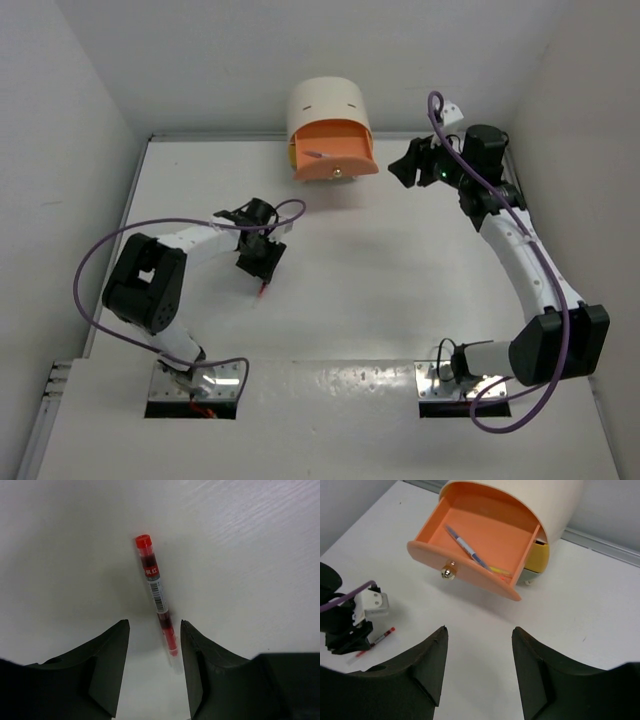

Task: Sort the stationery into containers
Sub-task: Grab a piece of stationery with the left arm

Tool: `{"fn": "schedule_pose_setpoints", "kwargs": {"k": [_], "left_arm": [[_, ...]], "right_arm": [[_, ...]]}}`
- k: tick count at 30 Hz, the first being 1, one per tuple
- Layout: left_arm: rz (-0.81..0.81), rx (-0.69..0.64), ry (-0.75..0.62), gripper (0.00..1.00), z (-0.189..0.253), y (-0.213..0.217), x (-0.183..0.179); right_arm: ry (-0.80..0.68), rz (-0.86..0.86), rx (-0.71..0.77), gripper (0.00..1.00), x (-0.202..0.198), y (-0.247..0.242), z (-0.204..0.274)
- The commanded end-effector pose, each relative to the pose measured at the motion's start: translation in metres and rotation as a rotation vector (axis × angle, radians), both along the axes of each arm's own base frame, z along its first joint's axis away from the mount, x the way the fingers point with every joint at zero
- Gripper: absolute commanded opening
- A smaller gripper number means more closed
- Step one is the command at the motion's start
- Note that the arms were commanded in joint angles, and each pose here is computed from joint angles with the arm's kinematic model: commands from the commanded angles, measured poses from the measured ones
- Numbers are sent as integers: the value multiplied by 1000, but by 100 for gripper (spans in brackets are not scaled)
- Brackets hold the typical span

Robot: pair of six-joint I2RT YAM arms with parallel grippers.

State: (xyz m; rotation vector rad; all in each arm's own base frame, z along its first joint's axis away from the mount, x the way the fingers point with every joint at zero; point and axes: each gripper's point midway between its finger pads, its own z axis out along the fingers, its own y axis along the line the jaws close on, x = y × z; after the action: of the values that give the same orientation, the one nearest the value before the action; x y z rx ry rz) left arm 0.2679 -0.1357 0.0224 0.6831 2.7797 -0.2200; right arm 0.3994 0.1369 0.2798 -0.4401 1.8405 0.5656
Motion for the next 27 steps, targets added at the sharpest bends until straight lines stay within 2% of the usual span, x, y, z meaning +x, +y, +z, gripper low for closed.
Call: {"fn": "schedule_pose_setpoints", "kwargs": {"k": [1, 7, 10, 12, 17, 21, 23, 27], "left_arm": [[21, 11, -58, 51, 3, -9, 16], [13, 9, -41, 51, -9, -13, 12], [1, 16, -29, 47, -14, -16, 8], [4, 25, -21, 40, -17, -15, 7], [31, 93, 16, 31, -28, -5, 7], [65, 104, 44, 15, -33, 6, 9], [103, 86, 40, 11, -28, 14, 17], [141, -82, -15, 7, 8, 10, 34]], "right_arm": [[-62, -3, 49, 54, -1, -2, 27], [-49, -11, 63, 54, 2, -4, 25], [-54, -11, 61, 54, 2, -5, 26], [-51, -11, 58, 54, 2, -5, 25], [-52, -11, 53, 53, 3, -6, 26], [-56, -9, 46, 52, 3, -6, 26], [-53, -8, 43, 52, 3, -6, 24], [-43, -4, 36, 52, 2, -6, 18]]}}
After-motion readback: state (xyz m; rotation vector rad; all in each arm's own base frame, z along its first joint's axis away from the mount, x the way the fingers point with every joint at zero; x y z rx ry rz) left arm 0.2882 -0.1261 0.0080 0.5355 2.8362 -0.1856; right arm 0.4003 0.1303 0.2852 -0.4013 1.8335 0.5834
